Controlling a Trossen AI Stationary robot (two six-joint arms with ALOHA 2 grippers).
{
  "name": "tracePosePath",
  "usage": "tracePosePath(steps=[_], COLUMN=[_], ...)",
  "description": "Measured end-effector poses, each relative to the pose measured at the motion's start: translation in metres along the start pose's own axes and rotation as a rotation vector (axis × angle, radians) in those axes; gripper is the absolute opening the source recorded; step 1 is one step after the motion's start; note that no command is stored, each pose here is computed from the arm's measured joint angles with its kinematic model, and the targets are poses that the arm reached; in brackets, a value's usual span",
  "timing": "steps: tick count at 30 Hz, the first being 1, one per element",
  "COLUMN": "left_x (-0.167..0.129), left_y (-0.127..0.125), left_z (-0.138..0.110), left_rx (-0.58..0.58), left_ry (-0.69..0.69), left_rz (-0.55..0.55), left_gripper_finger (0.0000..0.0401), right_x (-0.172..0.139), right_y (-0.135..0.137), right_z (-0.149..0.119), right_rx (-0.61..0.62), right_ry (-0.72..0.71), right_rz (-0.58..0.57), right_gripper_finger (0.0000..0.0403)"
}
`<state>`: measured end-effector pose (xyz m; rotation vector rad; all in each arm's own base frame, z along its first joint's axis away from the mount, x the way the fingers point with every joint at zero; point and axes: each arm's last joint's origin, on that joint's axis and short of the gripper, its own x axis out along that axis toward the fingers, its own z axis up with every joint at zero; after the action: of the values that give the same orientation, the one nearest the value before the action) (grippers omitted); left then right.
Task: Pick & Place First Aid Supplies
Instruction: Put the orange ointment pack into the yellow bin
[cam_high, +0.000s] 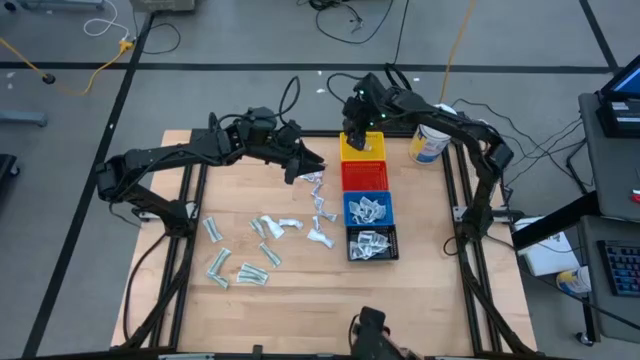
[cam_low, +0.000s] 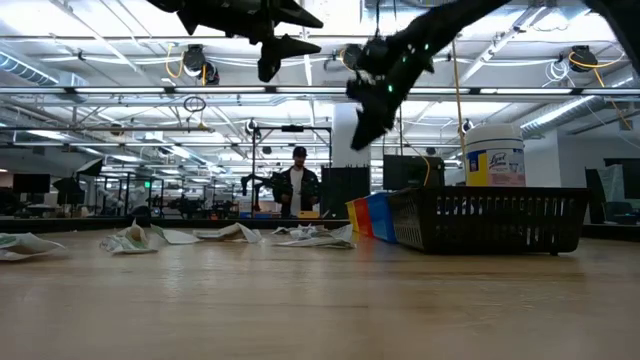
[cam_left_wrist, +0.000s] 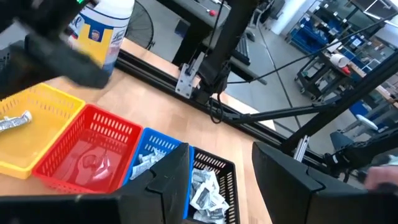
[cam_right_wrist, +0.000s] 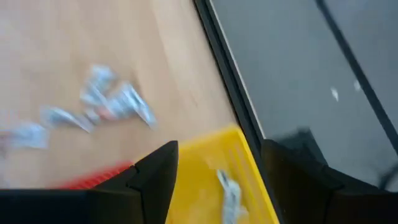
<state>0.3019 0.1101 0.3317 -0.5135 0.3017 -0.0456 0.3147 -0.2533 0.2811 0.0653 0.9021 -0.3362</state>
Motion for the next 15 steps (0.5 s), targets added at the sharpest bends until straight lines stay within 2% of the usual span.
tracePosePath(steps=[9,15], left_x=[0.000,0.000], left_y=[0.000,0.000], left_z=[0.000,0.000], left_rx=[-0.023,-0.066], left_ry=[-0.004,-0.004], left_rz=[0.003,0.003], left_gripper_finger=[0.0182,0.0182], right_x=[-0.081,-0.131], right_y=[0.037,0.060], right_z=[0.039,0.052], right_rx=[-0.040,-0.043], right_ry=[-0.351,-0.557], right_rz=[-0.014,-0.004], right_gripper_finger=[0.0216,0.0219])
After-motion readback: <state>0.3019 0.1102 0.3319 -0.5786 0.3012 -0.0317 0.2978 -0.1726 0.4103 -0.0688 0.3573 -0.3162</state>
